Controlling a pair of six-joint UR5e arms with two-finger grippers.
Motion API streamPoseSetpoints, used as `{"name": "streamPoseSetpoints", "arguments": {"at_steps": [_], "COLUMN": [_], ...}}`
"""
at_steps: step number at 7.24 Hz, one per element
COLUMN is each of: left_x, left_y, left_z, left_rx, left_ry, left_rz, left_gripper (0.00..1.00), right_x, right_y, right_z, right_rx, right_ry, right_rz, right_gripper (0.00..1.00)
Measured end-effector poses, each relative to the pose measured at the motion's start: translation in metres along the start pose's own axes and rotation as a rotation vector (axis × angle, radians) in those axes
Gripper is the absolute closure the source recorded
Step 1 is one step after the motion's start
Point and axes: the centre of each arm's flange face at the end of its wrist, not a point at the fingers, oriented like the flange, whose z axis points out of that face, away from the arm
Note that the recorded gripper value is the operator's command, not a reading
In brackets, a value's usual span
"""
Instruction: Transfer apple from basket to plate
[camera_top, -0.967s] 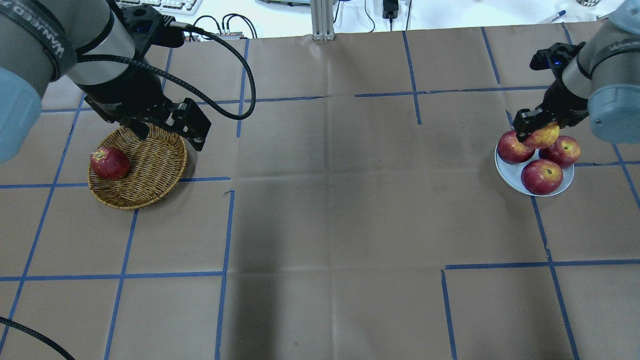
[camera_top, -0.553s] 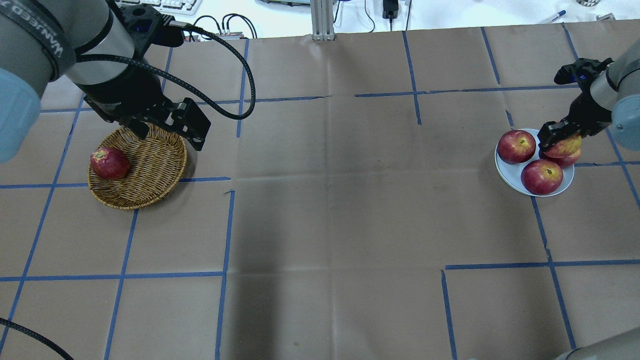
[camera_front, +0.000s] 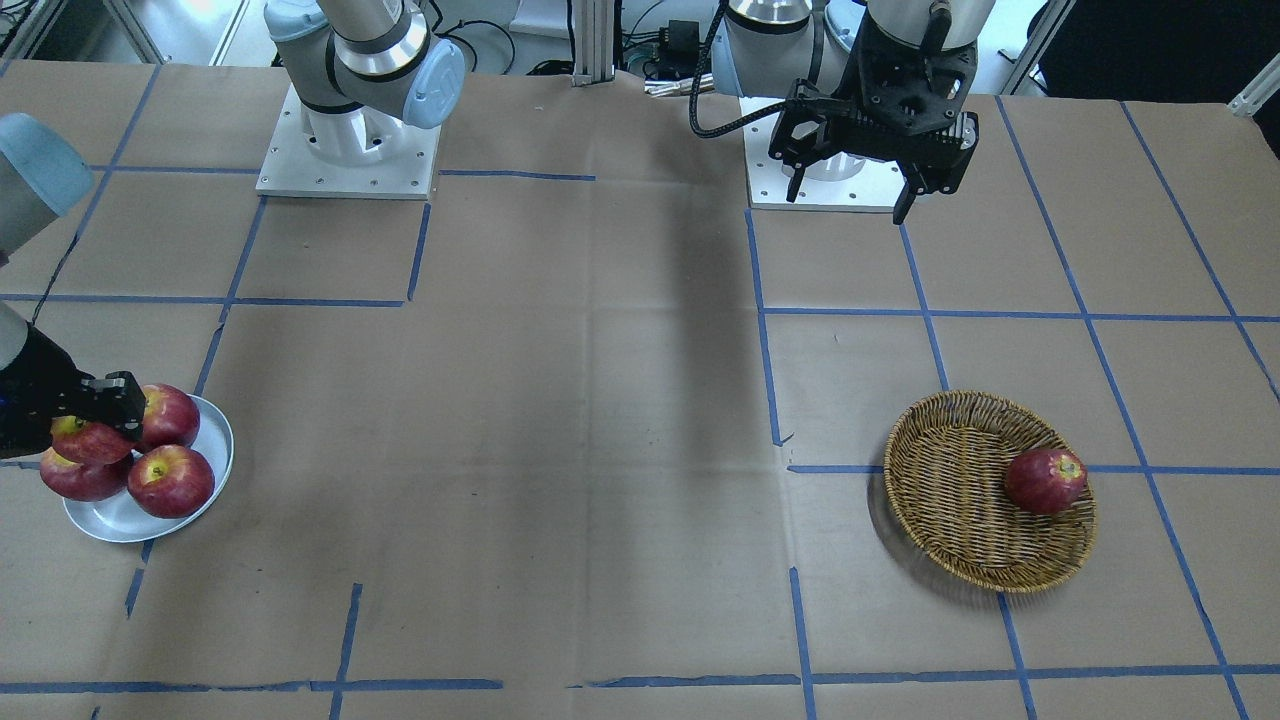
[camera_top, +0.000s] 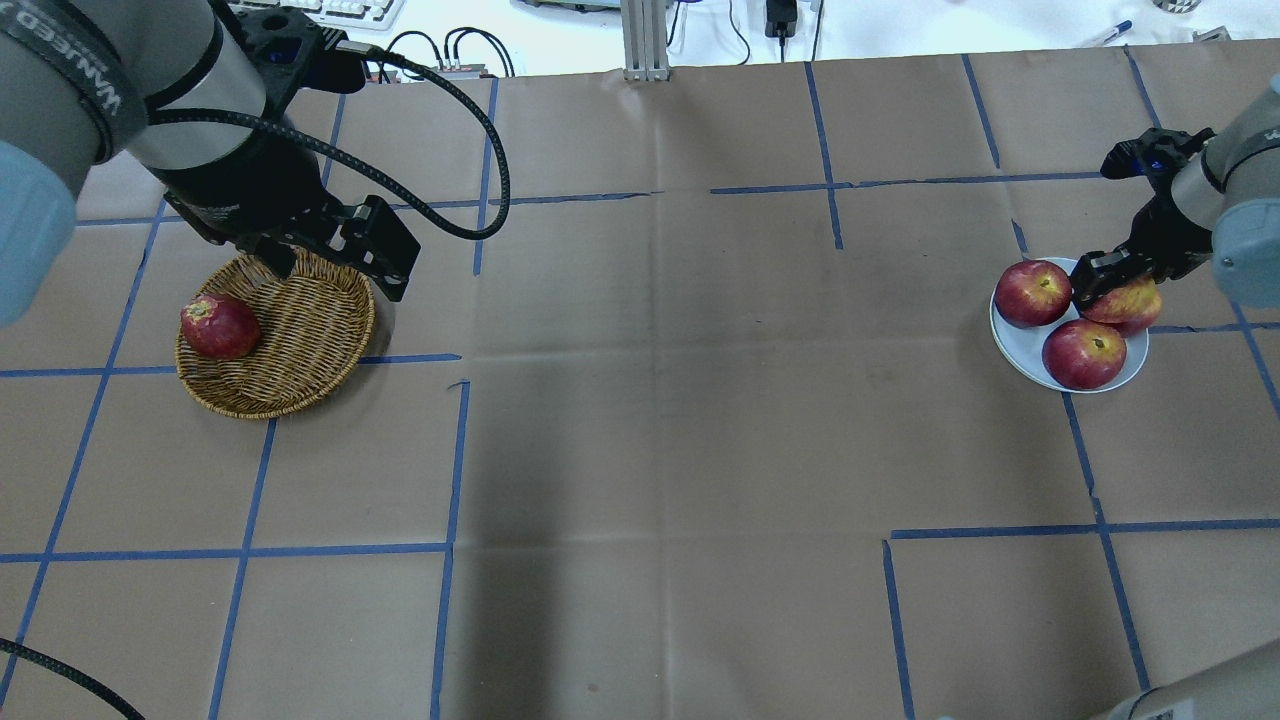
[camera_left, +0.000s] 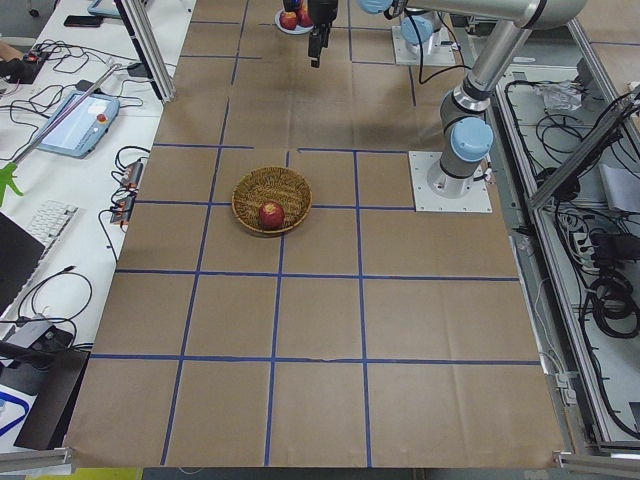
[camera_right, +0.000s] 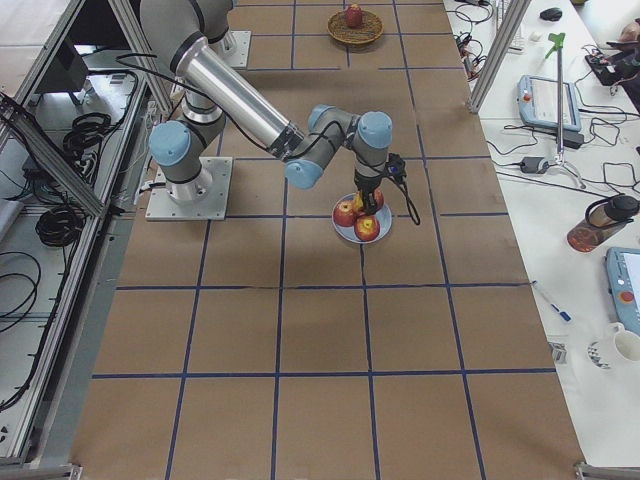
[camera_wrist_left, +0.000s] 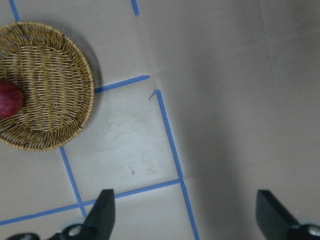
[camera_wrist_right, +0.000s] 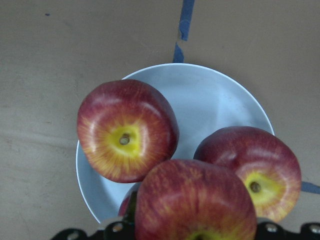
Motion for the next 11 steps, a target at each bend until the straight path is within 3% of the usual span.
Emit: {"name": "streamPoseSetpoints", "arguments": {"at_steps": [1, 5, 7, 9, 11], "left_x": [0.0, 0.0, 0.0, 0.0, -0.001], "left_y": [0.0, 0.001, 0.0, 0.0, -0.001], "left_z": [-0.001, -0.001, -0.001, 0.0, 0.001], "left_rx": [0.001, 0.002, 0.001, 0.0, -0.001], "left_ry": [0.0, 0.0, 0.0, 0.001, 0.002], "left_rz": [0.0, -0.002, -0.003, -0.005, -0.006], "left_gripper": [0.01, 0.01, 0.01, 0.01, 0.01], "right_x": [-0.001, 0.003, -0.003, -0.048, -0.121], "right_y": [0.0, -0.006, -0.018, -0.025, -0.016], "right_z": [0.001, -0.005, -0.048, -0.112, -0.161], "right_rx": [-0.001, 0.008, 0.032, 0.003, -0.022], "right_ry": [-0.002, 0.012, 0.027, 0.006, -0.01], "right_rz": [-0.001, -0.005, -0.016, -0.024, 0.057], "right_gripper": [0.0, 0.0, 0.0, 0.0, 0.0]}}
